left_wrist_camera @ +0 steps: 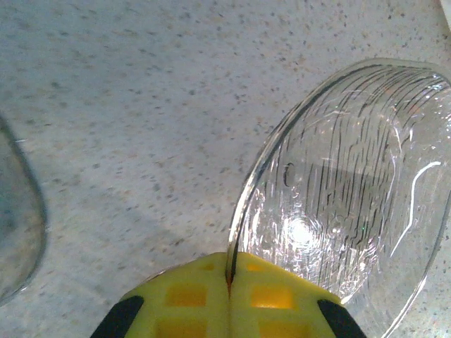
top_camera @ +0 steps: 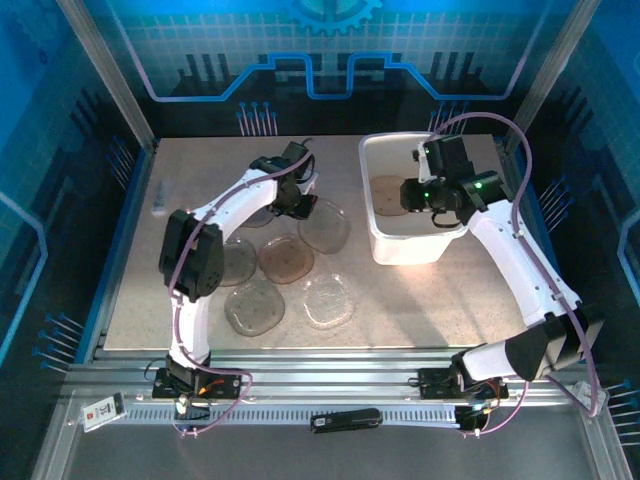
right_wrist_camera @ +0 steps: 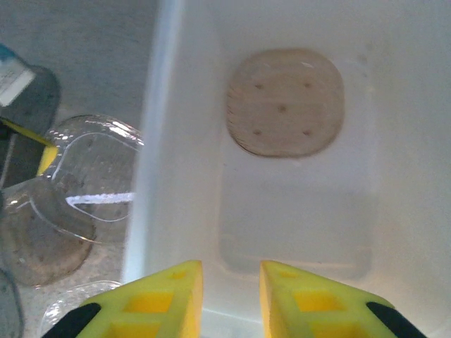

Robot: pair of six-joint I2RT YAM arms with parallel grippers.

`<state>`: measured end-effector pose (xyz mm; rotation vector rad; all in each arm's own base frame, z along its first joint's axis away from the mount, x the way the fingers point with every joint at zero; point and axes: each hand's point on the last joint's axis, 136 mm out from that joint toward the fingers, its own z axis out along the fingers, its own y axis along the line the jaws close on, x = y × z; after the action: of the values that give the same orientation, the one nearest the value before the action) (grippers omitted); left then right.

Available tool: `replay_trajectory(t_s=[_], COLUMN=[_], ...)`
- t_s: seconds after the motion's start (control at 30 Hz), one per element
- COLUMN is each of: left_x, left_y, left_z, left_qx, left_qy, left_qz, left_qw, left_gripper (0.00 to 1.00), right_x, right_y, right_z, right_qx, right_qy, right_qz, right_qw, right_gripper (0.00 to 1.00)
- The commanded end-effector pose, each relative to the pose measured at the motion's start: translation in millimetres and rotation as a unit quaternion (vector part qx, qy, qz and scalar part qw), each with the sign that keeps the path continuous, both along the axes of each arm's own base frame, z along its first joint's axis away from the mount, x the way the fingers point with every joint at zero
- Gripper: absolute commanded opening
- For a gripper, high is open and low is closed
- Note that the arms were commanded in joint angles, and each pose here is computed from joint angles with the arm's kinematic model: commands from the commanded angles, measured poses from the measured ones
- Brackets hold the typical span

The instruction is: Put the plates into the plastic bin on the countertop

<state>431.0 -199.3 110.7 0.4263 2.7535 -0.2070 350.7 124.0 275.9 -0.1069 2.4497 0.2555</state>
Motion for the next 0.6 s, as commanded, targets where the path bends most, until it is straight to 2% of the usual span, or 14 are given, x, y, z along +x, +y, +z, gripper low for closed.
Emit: replay_trajectory(t_s=[0.0,0.17,0.23,0.4,0.57], left_x=[6,6,7,8,2], left_y=[18,39,37,27,12], left_z=[43,91,117,168,199], left_qx=[-0.01,-0.054,-0.088,-0.155,-0.222], left_qy=[-0.059,-0.095,-0.119,-0.153,-0.165], left_qz=[0.038,0.102,0.114,0.129,0.133], left_qw=[0.998,0.989,0.982,0.967,0.952], left_gripper=[0.01,0.0,0.0,0.0,0.0], right_x=[6,15,18,23,24], right_y=[16,39,49,64,73], right_z=[23,39,46,56,59], right_qx=[0.003,0.051,0.068,0.1,0.124], right_qy=[-0.031,-0.045,-0.049,-0.057,-0.055], right_qz=[0.032,0.057,0.072,0.087,0.098], right_qw=[0.999,0.996,0.994,0.99,0.986], right_gripper=[0.29,0.32,0.37,0.43,0.5])
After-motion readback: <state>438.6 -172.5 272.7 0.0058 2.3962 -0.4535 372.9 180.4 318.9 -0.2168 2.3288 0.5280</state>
